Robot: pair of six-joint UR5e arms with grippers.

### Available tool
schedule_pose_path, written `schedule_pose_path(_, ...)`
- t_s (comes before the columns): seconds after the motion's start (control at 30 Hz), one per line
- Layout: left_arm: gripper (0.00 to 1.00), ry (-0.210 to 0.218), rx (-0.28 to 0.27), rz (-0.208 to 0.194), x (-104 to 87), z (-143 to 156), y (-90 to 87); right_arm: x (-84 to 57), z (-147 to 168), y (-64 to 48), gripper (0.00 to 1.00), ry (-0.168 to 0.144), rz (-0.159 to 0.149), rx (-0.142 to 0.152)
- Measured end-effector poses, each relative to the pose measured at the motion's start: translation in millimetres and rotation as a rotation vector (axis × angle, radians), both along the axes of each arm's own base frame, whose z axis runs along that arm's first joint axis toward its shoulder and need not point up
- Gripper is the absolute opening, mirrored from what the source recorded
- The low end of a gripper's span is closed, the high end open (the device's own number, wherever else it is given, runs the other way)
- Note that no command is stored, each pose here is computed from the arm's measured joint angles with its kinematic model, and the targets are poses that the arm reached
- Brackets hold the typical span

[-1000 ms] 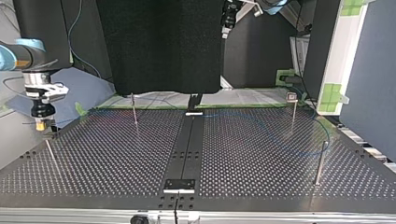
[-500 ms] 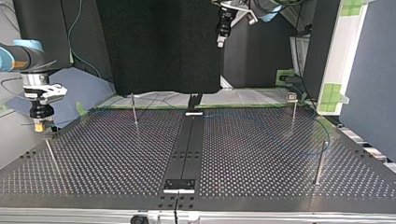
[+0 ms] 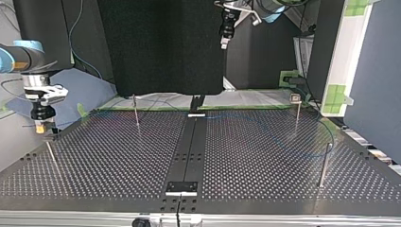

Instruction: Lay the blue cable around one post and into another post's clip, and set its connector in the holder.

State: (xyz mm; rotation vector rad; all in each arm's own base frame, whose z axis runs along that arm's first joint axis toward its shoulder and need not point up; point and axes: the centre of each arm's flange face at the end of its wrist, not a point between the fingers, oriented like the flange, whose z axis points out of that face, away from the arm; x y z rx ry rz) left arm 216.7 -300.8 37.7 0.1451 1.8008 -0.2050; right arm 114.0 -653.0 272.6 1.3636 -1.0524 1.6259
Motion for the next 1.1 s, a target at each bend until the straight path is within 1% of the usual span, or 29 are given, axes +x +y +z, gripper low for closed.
schedule_pose_path(0.17,1.00,0.007,0.006,0.002,-0.5,-1,1.1,3.2,-10,-3.5,0.00,0.005,0.011,0.025)
schedule_pose_path(0.23,1.00,0.008,0.009,0.006,-0.5,-1,1.7,4.3,-12,-4.4,0.00,0.007,0.013,0.027)
schedule_pose_path(0.47,1.00,0.012,0.016,0.016,-0.7,-1,3.4,7.1,-6,-8.5,0.00,0.009,0.026,0.020)
schedule_pose_path(0.67,1.00,0.015,0.019,0.017,-1.0,-1,3.8,5.4,1,-12.9,0.00,0.012,0.028,0.017)
schedule_pose_path(1.1,1.00,0.021,0.027,0.017,-2.0,-2,4.8,3.8,4,-14.1,0.00,0.017,0.045,0.008)
